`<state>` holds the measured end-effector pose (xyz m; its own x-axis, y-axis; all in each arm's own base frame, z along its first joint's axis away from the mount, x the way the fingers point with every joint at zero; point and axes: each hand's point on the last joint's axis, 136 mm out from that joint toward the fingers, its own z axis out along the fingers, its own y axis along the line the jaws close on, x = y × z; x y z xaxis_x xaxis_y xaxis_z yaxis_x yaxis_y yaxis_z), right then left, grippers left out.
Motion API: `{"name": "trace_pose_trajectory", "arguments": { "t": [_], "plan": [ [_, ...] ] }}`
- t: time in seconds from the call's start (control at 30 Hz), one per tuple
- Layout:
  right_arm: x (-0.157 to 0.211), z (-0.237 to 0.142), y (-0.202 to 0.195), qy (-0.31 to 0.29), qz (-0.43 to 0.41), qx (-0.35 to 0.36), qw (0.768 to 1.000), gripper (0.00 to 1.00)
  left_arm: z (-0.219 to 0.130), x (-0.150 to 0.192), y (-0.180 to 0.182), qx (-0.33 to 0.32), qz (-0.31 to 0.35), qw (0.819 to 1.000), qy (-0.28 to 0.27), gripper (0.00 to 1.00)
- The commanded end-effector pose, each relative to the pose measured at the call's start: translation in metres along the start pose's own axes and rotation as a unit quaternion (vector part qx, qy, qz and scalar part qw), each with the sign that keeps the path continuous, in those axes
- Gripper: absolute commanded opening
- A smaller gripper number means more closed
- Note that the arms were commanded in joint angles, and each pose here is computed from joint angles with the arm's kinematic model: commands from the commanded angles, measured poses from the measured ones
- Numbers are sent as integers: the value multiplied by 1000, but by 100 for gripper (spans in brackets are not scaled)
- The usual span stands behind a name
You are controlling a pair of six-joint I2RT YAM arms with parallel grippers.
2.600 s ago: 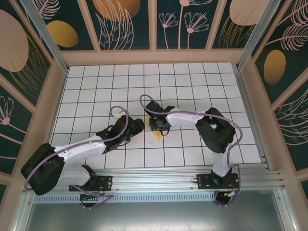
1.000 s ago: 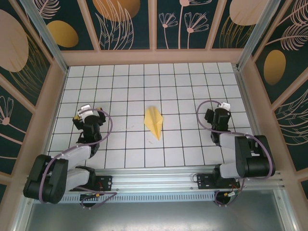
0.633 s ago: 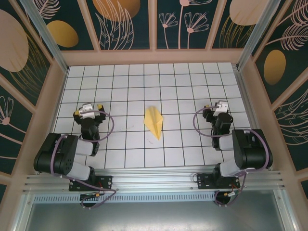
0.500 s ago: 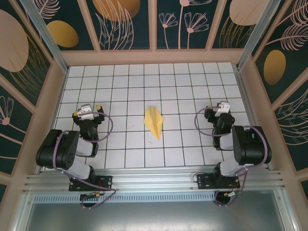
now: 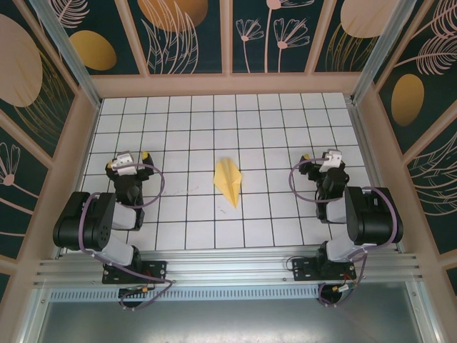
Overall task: Fold a paper plane with a square sheet of paper (pick it up from the middle)
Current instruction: Reset both arms
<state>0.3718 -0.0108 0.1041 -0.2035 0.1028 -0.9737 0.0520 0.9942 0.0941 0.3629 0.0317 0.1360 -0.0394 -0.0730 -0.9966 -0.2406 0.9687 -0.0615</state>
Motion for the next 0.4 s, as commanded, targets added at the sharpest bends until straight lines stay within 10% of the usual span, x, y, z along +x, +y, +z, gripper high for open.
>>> {"name": "trace_pose_trajectory", "arguments": {
  "t": [0.0,0.37],
  "plan": [
    [-17,2,3,-30,6,-9,999,99,4,-7,-10,28,3,1000,-8,99],
    [-16,2,3,-29,6,-9,1000,99,3,-7,-9,26,4,1000,-10,99]
  ]
}}
